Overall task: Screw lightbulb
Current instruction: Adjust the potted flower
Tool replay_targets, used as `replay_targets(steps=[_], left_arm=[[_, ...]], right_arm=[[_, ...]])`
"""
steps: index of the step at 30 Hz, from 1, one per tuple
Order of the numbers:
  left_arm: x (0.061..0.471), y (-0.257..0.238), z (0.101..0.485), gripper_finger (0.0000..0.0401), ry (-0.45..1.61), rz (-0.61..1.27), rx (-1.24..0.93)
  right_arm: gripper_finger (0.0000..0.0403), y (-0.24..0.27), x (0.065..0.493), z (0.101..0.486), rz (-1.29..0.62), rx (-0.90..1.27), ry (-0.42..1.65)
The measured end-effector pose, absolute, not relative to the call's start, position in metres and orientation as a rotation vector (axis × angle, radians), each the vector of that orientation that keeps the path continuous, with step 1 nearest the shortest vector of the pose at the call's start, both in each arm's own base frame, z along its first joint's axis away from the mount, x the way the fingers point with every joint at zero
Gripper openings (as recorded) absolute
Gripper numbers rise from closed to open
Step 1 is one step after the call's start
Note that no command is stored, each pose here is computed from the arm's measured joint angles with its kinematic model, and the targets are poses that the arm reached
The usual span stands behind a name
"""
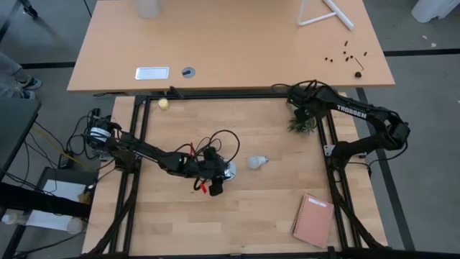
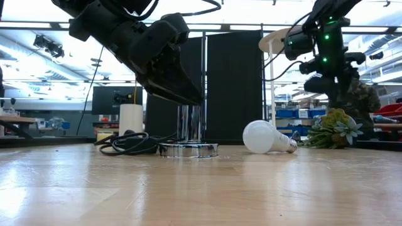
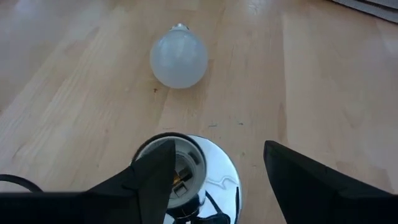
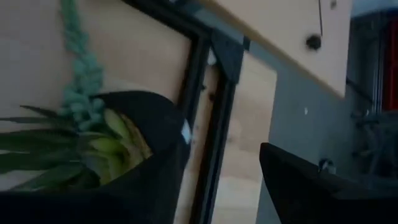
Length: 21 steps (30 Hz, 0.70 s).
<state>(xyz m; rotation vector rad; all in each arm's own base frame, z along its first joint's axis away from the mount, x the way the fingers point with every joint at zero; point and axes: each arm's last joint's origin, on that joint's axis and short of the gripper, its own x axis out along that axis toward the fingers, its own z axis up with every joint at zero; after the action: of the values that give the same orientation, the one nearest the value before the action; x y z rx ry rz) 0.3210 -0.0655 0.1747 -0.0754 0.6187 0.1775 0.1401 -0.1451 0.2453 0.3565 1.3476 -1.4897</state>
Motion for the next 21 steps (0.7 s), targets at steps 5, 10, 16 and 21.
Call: replay_targets(steps=[5, 10, 16, 21], left_arm=[[0.32, -0.071, 0.175, 0.0249, 0.624, 0.144, -0.074], [0.319, -0.075, 0.174, 0.0249, 0.627, 0.12, -0.046], [0.318, -0.079, 0.174, 0.0249, 0.629, 0.101, -0.033], [0.318, -0.08, 0.174, 0.0249, 0.629, 0.097, -0.031]], right_arm=[[0.0228, -0.145, 0.131, 0.243, -1.498, 0.413, 1.442], [0.0228, -0.151, 0.124, 0.241, -1.553, 0.435, 1.481], [0.0228, -0.159, 0.123, 0.221, -1.529, 0.499, 1.531], [0.0228, -0.16, 0.124, 0.21, -1.493, 0.533, 1.535]])
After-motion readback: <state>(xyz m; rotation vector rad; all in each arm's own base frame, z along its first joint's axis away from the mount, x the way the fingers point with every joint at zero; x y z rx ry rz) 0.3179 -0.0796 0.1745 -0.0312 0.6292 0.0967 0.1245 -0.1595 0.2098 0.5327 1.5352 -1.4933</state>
